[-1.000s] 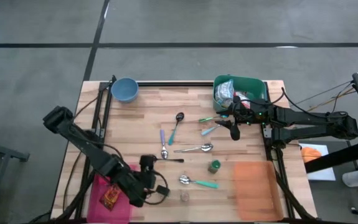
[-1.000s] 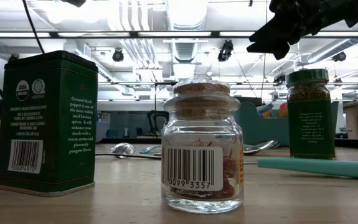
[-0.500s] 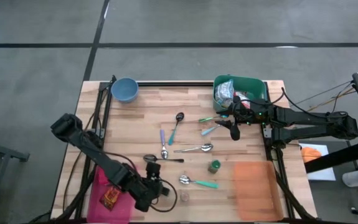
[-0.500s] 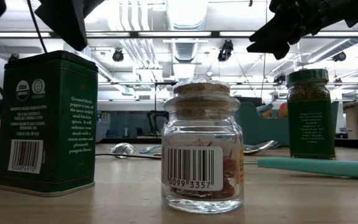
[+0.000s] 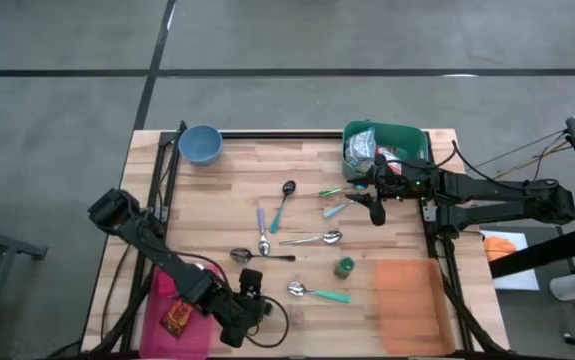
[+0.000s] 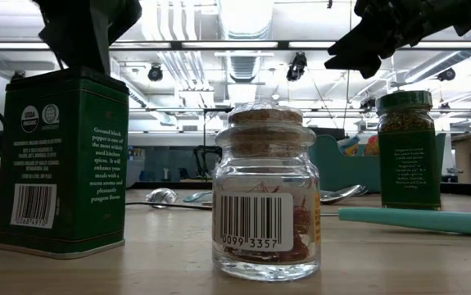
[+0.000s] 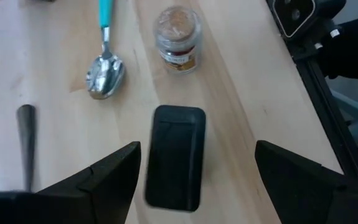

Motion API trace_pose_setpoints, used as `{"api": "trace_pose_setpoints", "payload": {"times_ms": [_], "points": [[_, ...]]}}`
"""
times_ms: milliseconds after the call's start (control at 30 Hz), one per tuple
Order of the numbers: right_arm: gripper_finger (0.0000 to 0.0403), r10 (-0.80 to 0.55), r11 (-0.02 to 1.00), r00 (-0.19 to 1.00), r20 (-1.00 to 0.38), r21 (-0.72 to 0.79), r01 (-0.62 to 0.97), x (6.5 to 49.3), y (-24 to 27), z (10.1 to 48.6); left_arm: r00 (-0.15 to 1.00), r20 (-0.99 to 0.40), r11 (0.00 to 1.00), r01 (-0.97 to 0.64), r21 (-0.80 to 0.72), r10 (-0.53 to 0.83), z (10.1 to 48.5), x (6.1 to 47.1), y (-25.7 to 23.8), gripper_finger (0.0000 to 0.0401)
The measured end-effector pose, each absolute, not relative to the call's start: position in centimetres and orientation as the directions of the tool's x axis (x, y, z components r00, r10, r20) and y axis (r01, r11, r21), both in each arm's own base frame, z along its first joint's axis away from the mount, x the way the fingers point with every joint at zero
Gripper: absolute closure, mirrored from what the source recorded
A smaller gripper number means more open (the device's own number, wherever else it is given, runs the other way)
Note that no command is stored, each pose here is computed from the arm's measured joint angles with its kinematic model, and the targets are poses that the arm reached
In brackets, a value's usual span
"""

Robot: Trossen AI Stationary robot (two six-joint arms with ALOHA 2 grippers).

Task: Pick & Place Food Item
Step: Put the black seasoning can into the pink bin

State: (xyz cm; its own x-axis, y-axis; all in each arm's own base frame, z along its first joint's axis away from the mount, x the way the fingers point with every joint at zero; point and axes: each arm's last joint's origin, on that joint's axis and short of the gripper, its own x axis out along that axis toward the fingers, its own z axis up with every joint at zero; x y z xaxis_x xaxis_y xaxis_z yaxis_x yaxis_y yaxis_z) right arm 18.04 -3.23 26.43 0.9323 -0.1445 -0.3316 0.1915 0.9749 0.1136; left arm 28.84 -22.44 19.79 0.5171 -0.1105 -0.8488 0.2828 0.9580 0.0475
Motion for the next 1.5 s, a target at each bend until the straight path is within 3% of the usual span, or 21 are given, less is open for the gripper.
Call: {"api": "trace_pose_setpoints", "payload": {"times_ms": [700,1267,1500], "points": [[0.0189,-0.145,0.975,0.932,-0.332,0.114,0.192,18.0,-3.2,26.4,0.477,-0.875,0.976,0.216,0.030,-0.078,16.5,29.6,-23.1,0.0090],[0.0189,-0.145,0.975,0.932,-0.332,0.114,0.192,18.0,-3.2,26.4,0.480,-0.873,0.976,0.215,0.029,-0.080,16.6,29.7,-23.2,0.0265],[0.0189,-0.144,0.975,0.932,-0.332,0.114,0.191,18.0,-3.2,26.4,0.483,-0.872,0.977,0.213,0.033,-0.076,16.6,29.7,-23.1,0.0284]]}}
